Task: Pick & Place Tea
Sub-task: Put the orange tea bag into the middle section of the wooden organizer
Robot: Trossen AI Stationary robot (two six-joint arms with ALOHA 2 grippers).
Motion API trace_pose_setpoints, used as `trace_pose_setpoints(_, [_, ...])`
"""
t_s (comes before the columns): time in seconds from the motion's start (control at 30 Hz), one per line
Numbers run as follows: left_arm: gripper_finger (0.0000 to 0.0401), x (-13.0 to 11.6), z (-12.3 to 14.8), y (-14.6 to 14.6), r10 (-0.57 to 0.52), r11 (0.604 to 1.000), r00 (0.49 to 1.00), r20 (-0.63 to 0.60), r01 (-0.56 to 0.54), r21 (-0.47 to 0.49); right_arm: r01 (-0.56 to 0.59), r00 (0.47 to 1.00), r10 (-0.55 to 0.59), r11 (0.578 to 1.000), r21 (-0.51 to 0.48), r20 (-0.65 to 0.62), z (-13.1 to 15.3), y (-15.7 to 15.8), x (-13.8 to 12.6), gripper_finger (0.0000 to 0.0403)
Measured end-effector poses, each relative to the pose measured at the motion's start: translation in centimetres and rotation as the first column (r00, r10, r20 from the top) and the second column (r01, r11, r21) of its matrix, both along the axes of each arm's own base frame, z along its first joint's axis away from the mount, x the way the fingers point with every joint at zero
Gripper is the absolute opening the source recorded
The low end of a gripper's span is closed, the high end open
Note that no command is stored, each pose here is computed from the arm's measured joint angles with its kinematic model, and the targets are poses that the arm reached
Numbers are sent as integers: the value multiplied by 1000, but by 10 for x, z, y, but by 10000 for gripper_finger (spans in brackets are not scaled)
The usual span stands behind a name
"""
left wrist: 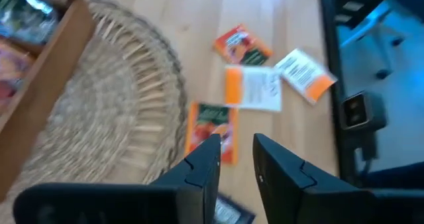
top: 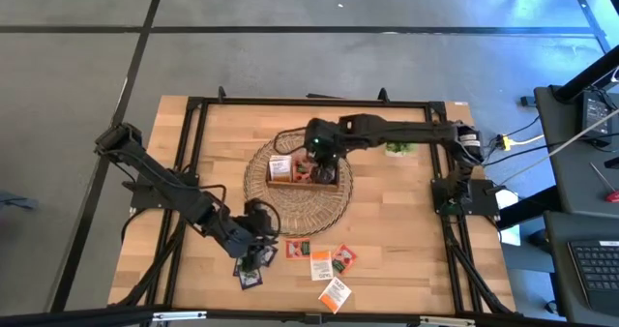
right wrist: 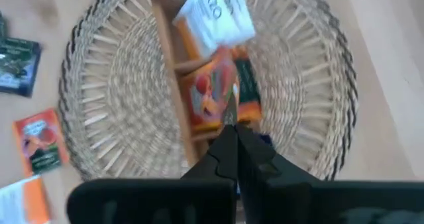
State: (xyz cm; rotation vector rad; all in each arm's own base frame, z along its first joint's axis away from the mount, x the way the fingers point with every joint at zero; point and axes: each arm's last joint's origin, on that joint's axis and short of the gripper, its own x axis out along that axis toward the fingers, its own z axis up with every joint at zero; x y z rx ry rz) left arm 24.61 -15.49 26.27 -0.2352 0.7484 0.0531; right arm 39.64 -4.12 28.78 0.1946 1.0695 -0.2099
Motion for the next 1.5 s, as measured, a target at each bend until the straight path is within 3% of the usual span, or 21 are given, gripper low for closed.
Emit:
trace_pose_setpoints(0.33, [86,-6,-8,9,48,998,993,-105,-43,51,-66,997,66,998,-3,-49,-5,-8,6,0])
trace_pose_setpoints(0.53, [86,-2,-9,19,83,995,989,-120,-75,66,-107,991,106,994,-12,-85,-4,-10,23,0])
trace_pose_setpoints(0.9, [86,1,-9,23,93,994,988,-126,-87,59,-207,938,202,978,11,-281,-43,-10,39,0])
trace_pose_setpoints(1.5, [86,1,-8,23,94,995,988,-119,-88,54,-232,960,223,972,-36,-169,-42,-12,52,76])
